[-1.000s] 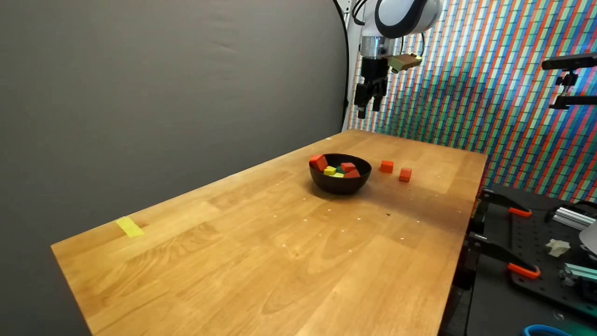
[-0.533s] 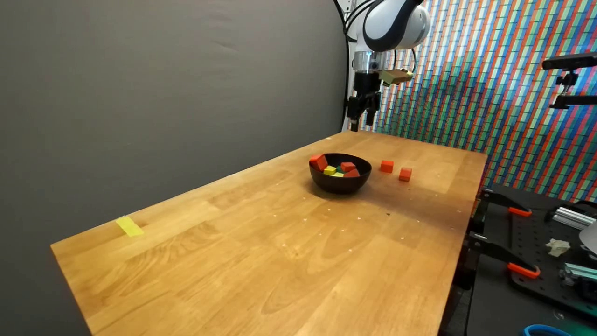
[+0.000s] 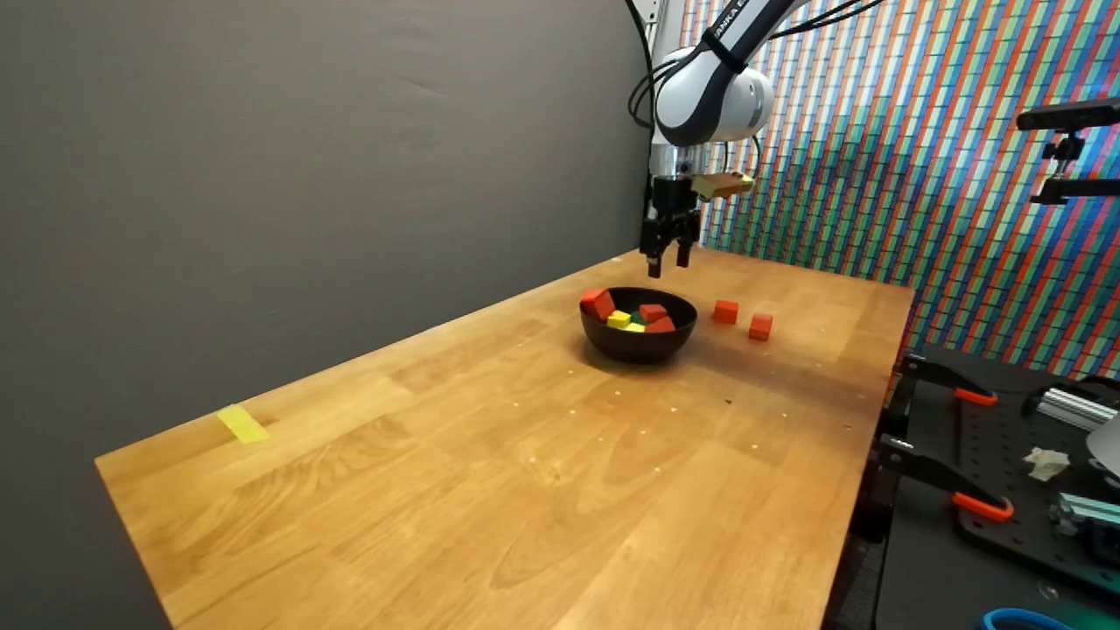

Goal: Put the blocks in the bowl

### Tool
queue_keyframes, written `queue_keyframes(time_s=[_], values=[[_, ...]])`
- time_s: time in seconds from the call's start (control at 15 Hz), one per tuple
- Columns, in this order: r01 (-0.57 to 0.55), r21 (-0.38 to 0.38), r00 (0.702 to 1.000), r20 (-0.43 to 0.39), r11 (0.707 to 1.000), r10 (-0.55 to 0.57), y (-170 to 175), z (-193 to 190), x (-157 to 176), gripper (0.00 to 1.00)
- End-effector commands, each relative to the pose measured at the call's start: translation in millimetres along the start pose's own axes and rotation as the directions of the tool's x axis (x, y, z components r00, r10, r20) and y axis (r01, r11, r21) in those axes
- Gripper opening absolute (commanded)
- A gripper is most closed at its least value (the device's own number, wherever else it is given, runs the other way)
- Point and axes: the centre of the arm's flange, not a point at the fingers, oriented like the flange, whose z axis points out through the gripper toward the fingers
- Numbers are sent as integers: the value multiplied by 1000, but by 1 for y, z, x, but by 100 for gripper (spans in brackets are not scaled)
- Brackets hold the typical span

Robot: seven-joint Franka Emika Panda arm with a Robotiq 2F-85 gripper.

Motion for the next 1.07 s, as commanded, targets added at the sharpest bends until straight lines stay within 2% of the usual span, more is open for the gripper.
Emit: queue_keyframes(time_s=[0.0, 0.33, 0.4, 0.53, 0.6, 0.8, 1.0], values=[[20, 0, 1000, 7, 1000, -20, 14, 12, 18, 100], [33, 14, 999, 19, 999, -33, 16, 31, 32, 100], [35, 13, 999, 20, 999, -36, 16, 34, 35, 97], [38, 13, 999, 30, 999, -38, 15, 40, 37, 74], [35, 13, 999, 37, 999, -35, 16, 43, 36, 70], [22, 7, 998, 61, 1000, -22, 18, 47, 21, 44], [11, 1, 997, 70, 1000, -11, 20, 42, 7, 22]])
